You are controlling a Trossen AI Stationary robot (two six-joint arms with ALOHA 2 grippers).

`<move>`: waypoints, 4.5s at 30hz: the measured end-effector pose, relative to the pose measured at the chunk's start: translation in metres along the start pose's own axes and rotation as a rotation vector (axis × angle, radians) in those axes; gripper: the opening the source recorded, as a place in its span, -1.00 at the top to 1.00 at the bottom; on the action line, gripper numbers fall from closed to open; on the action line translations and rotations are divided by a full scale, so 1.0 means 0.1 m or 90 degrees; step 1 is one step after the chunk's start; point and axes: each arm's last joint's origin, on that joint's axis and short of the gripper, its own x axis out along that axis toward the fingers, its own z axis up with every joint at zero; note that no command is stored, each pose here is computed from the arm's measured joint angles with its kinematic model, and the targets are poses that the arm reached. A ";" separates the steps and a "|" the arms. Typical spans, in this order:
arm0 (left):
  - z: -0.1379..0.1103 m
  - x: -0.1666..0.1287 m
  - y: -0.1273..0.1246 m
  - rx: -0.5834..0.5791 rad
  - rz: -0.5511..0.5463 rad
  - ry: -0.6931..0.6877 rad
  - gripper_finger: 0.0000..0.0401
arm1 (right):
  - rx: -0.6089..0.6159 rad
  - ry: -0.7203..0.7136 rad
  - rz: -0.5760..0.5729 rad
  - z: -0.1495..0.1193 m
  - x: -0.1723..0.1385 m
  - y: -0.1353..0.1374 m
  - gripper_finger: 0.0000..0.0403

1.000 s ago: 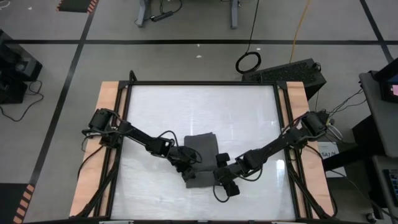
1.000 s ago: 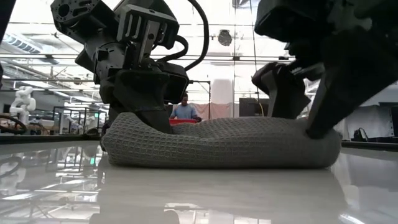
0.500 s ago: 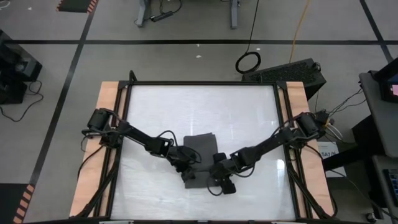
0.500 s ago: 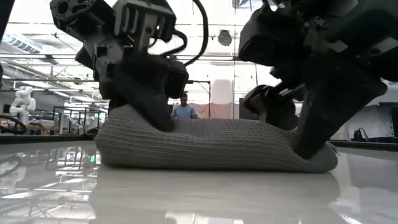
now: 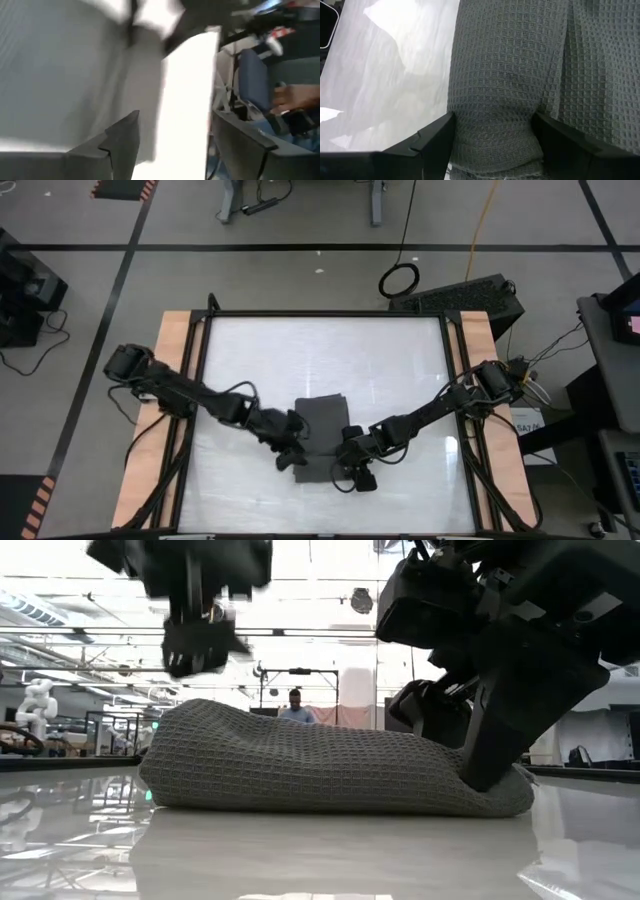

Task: Roll towel into tight, uniform cylinder
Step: Roll the gray towel

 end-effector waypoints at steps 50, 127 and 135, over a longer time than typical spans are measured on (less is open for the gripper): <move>-1.01 0.83 -0.01 0.569 0.253 -0.055 -0.96 | 0.055 -0.006 0.018 0.02 0.00 -0.03 -0.28; -0.53 0.86 0.27 0.293 0.133 -0.016 -0.70 | -0.165 -0.056 -0.153 -0.02 -0.41 0.31 -0.76; -0.53 0.86 0.27 0.293 0.134 -0.016 -0.70 | -0.148 -0.040 -0.156 -0.02 -0.27 0.21 -0.76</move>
